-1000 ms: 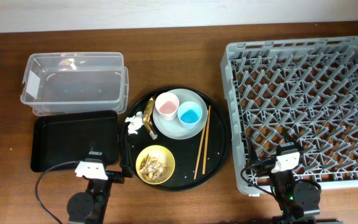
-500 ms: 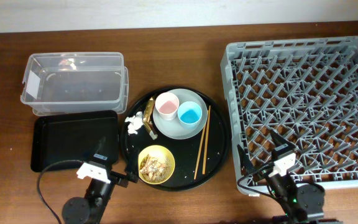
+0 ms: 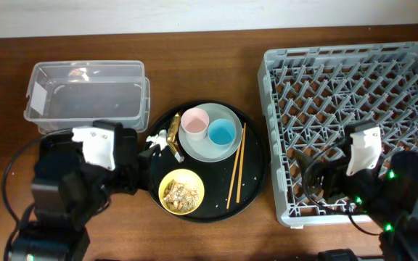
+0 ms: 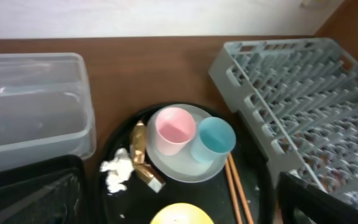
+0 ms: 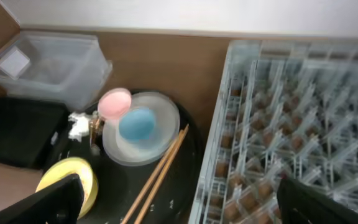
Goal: Sort waste into correct bins and load items into the dishwasher rack
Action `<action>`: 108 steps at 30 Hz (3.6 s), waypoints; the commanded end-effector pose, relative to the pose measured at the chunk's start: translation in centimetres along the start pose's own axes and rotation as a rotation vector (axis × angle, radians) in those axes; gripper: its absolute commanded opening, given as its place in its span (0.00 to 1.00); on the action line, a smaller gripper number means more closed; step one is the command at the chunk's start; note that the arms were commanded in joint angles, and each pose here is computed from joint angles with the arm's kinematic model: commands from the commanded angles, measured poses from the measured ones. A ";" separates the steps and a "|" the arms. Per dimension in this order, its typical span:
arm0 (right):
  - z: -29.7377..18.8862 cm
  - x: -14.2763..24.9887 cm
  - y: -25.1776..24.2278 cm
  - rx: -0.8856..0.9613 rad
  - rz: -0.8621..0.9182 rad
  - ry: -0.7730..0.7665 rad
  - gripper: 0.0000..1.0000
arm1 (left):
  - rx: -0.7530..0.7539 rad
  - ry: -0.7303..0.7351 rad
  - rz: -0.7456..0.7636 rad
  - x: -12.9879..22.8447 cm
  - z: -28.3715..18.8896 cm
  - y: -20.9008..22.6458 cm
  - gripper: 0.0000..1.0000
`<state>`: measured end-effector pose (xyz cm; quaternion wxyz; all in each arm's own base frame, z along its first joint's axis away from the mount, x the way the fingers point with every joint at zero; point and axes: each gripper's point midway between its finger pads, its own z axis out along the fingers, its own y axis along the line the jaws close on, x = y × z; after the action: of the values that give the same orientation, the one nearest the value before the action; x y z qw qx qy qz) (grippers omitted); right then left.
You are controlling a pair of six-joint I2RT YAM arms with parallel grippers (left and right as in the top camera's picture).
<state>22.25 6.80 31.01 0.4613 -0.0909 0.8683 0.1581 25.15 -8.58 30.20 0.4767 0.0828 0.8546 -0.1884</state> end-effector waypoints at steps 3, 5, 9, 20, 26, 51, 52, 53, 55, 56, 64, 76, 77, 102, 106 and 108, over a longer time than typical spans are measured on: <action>-0.7 0.1 3.1 -0.177 0.033 0.053 0.98 | 0.190 0.012 0.009 -0.8 -0.2 -3.3 1.00; -0.7 1.0 3.2 -0.177 0.049 0.090 0.98 | 0.181 0.097 -0.033 0.7 1.1 -2.9 0.99; 0.7 2.7 -0.6 0.037 0.221 0.193 0.98 | 0.139 0.360 -0.024 5.6 5.8 -3.1 0.99; 4.6 8.1 -3.4 0.174 0.384 0.548 0.98 | -0.288 0.344 0.066 7.5 18.5 0.1 0.78; 4.6 8.2 -3.4 0.174 0.386 0.550 0.98 | -0.190 0.350 0.005 8.1 23.5 1.8 0.68; 4.4 5.7 1.2 -0.137 0.273 0.493 0.99 | 0.361 0.504 -0.215 -0.5 12.7 -6.4 0.01; 3.6 4.0 3.0 -0.246 0.222 0.436 0.97 | 0.545 0.502 -0.229 -1.3 11.3 -8.7 0.01; 2.8 2.5 4.4 -0.326 0.183 0.384 0.96 | 0.732 0.492 -0.237 -2.1 9.5 -10.8 0.01; 0.1 -1.8 7.8 -0.521 0.096 0.231 0.95 | 1.045 0.465 -0.257 -3.9 5.7 -13.9 0.01; -0.9 -3.4 9.1 -0.600 0.066 0.167 0.97 | 1.152 0.454 -0.265 -4.6 4.3 -14.8 0.00; -1.1 -5.0 12.5 -0.819 0.044 0.156 0.93 | 1.328 0.451 -0.241 -5.2 1.8 -16.9 0.01; -1.7 -5.3 16.3 -0.935 -0.082 0.127 0.63 | 1.338 0.417 -0.198 -5.6 2.0 -16.9 0.01; -1.7 -5.7 16.3 -0.936 -0.089 0.110 0.61 | 1.338 0.417 -0.198 -5.6 2.0 -16.9 0.01; -4.8 7.5 -17.4 0.762 0.813 0.490 0.52 | 1.307 0.405 -0.215 -5.8 2.4 -16.0 0.99; -1.8 10.7 -21.3 0.665 0.992 0.643 0.50 | 1.307 0.406 -0.215 -5.8 2.4 -16.0 0.99; -0.5 11.5 -22.6 0.587 1.079 0.646 0.51 | 1.307 0.405 -0.215 -5.8 2.4 -16.0 0.99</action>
<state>21.31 -14.63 18.31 0.0456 0.4358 0.8985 0.0277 25.18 -24.17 37.11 0.1262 0.2911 0.6484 -0.6920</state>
